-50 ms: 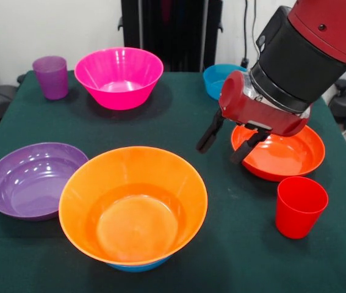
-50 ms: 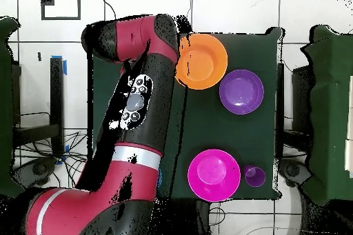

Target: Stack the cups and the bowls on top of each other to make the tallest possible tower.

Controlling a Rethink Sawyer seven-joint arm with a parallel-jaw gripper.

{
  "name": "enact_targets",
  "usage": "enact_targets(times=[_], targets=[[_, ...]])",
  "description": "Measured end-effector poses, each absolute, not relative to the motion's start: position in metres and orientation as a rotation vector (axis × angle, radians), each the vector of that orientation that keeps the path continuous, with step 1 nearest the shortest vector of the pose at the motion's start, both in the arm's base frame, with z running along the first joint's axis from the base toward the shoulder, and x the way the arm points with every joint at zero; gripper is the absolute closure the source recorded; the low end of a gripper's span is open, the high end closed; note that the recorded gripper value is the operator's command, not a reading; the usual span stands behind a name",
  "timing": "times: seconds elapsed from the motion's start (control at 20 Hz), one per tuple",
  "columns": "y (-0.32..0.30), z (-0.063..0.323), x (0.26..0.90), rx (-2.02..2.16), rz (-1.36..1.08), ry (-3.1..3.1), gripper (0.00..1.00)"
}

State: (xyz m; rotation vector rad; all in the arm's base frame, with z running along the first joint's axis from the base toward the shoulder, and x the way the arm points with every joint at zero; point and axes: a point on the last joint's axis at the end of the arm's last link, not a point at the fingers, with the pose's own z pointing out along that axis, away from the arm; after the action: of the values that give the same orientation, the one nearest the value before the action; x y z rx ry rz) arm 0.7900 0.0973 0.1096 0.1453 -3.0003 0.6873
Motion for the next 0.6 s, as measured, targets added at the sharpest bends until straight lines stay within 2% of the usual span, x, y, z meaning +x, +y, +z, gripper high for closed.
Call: enact_targets(times=[0.6], targets=[[0.096, 0.119, 0.801, 0.118, 0.642, -2.99, 0.0]])
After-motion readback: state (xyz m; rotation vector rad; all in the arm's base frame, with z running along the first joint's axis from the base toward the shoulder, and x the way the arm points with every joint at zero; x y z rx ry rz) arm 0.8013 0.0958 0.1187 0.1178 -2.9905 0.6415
